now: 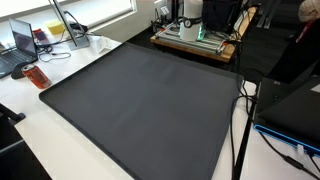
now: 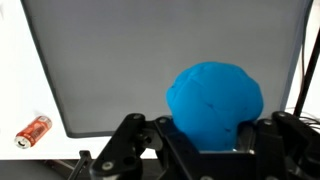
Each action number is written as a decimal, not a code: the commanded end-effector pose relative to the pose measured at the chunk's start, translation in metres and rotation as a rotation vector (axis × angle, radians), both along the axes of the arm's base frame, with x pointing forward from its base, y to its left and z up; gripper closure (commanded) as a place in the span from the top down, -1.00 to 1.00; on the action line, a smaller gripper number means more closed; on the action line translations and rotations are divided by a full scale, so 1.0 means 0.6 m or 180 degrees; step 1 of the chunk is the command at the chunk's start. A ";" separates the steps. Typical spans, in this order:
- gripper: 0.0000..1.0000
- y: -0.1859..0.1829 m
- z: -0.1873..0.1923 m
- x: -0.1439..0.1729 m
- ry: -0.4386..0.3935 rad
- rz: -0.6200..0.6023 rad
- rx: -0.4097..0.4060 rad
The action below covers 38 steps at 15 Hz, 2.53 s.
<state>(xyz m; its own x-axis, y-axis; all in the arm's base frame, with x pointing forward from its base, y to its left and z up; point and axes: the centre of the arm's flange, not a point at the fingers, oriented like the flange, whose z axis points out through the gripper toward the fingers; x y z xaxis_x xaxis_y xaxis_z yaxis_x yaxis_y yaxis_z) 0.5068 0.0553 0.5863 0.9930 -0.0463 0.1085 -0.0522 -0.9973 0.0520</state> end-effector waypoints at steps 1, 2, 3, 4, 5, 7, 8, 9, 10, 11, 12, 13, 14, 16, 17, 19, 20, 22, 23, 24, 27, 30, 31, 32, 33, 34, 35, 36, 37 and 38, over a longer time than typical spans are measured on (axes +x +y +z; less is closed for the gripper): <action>-1.00 -0.005 0.039 0.007 -0.0194 -0.0044 0.0108; -1.00 -0.004 0.043 0.010 -0.0230 -0.0040 0.0117; -1.00 -0.004 0.047 0.014 -0.0248 -0.0038 0.0119; -1.00 -0.004 0.050 0.016 -0.0268 -0.0030 0.0127; -1.00 -0.004 0.052 0.017 -0.0289 -0.0013 0.0130; -0.47 -0.006 0.056 0.020 -0.0366 -0.0030 0.0138; -0.38 -0.006 0.057 0.022 -0.0384 -0.0034 0.0127; -0.22 -0.007 0.057 0.024 -0.0390 -0.0030 0.0125; -0.09 -0.008 0.057 0.026 -0.0385 -0.0042 0.0120; 0.03 -0.009 0.056 0.028 -0.0371 -0.0051 0.0119; 0.20 -0.009 0.055 0.029 -0.0339 -0.0040 0.0116; 0.32 -0.009 0.054 0.031 -0.0319 -0.0050 0.0116; 0.48 -0.009 0.052 0.033 -0.0283 -0.0057 0.0113; 0.76 -0.009 0.051 0.036 -0.0261 -0.0067 0.0107; 0.88 -0.009 0.050 0.038 -0.0243 -0.0088 0.0099; 1.00 -0.007 0.048 0.041 -0.0228 -0.0101 0.0089; 1.00 -0.006 0.047 0.044 -0.0226 -0.0118 0.0090; 1.00 -0.005 0.044 0.047 -0.0239 -0.0171 0.0075; 1.00 -0.006 0.042 0.049 -0.0253 -0.0225 0.0067; 1.00 -0.009 0.037 0.054 -0.0272 -0.0354 0.0049; 1.00 -0.024 0.017 0.067 -0.0271 -0.0774 0.0009; 1.00 -0.047 -0.013 0.086 -0.0284 -0.1307 -0.0038; 1.00 -0.056 -0.027 0.095 -0.0262 -0.1475 -0.0085; 1.00 -0.064 -0.040 0.102 -0.0241 -0.1600 -0.0115; 1.00 -0.072 -0.055 0.110 -0.0220 -0.1735 -0.0156; 1.00 -0.079 -0.071 0.118 -0.0188 -0.1839 -0.0198; 1.00 -0.085 -0.087 0.126 -0.0168 -0.1952 -0.0241; 1.00 -0.091 -0.103 0.133 -0.0151 -0.2072 -0.0275; 1.00 -0.096 -0.117 0.140 -0.0127 -0.2165 -0.0321; 1.00 -0.100 -0.132 0.146 -0.0110 -0.2235 -0.0357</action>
<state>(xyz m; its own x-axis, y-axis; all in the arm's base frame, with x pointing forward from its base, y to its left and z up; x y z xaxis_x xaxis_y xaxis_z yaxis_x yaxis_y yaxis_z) 0.5756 0.0009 0.5221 0.7811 -0.6027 0.1635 -0.6218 -0.7748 0.1145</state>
